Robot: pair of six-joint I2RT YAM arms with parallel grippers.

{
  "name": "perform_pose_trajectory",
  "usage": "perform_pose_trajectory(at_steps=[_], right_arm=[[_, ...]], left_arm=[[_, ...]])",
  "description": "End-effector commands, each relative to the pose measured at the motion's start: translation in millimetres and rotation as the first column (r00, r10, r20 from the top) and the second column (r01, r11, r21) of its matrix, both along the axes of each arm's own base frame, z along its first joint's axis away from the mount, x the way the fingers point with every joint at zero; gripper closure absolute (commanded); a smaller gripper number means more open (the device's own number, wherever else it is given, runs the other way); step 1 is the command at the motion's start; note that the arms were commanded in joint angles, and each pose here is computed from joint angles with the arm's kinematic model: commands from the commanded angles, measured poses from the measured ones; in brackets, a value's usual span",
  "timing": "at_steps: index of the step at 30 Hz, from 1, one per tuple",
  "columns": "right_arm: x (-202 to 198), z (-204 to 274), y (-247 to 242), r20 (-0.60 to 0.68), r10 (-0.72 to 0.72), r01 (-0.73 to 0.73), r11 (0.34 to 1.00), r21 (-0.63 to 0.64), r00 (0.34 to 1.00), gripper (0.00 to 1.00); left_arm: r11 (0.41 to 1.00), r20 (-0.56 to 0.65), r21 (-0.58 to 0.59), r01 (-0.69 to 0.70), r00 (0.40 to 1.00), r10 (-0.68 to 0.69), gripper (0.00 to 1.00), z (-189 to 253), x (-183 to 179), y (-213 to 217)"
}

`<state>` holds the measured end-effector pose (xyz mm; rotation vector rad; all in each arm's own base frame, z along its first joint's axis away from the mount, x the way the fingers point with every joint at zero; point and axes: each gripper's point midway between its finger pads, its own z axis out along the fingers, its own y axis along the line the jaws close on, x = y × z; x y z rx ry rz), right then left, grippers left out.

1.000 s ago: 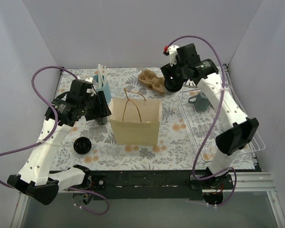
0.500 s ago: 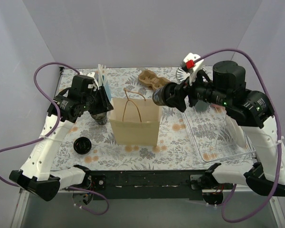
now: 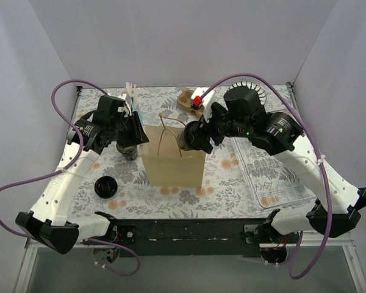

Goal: Pack the takeout coffee

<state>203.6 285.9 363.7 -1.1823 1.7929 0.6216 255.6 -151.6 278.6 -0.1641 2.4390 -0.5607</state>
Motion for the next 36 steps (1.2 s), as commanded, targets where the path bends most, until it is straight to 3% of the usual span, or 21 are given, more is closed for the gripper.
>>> perform_pose_trajectory(at_steps=[1,8,15,18,22,27,31,34,35,36], right_arm=[[6.4,12.3,11.5,0.105,0.03,-0.032,0.999,0.011,0.994,0.46],[-1.8,-4.7,14.3,0.126,0.094,-0.089,0.995,-0.043,0.988,0.46],[-1.6,-9.9,17.9,0.162,0.137,-0.128,0.989,-0.07,0.977,0.47],[2.7,-5.2,20.5,0.218,0.164,-0.149,0.985,-0.082,0.962,0.46],[8.2,-1.0,24.4,0.286,0.2,-0.176,0.979,-0.107,0.937,0.47],[-4.3,-7.9,26.8,0.34,0.238,-0.201,0.97,-0.138,0.91,0.47],[-21.8,-38.8,31.4,0.327,0.295,-0.241,0.95,-0.197,0.898,0.47],[-32.8,-57.0,33.5,0.329,0.311,-0.241,0.941,-0.237,0.892,0.47],[-31.9,-59.8,31.7,0.336,0.296,-0.22,0.944,-0.246,0.894,0.47],[-38.1,-59.5,33.8,0.345,0.303,-0.226,0.943,-0.246,0.888,0.47]], left_arm=[[1.0,-0.019,0.019,-0.004,1.0,0.004,0.65,-4.5,-6.6,4.5],[0.999,0.011,0.038,-0.002,1.0,0.001,0.67,-2.7,3.6,4.7],[0.998,0.027,0.055,0.024,0.999,-0.025,0.82,-5.9,12.1,1.8],[0.997,0.118,0.035,0.069,0.99,-0.073,0.98,9.9,23.2,-6.2],[0.979,0.393,-0.028,0.203,0.902,-0.175,1.0,58.0,33.9,-26.8],[0.95,0.437,-0.057,0.307,0.863,-0.252,1.0,52.2,19.3,-38.7],[0.954,0.453,-0.045,0.296,0.858,-0.244,1.0,39.3,9.8,-31.6],[0.96,0.396,-0.047,0.276,0.887,-0.236,0.84,24.5,-0.6,-25.2],[0.966,0.381,-0.041,0.255,0.898,-0.22,0.66,21.1,-1.9,-21.0],[0.972,0.363,-0.042,0.232,0.91,-0.202,0.61,18.4,-4.3,-17.2]])
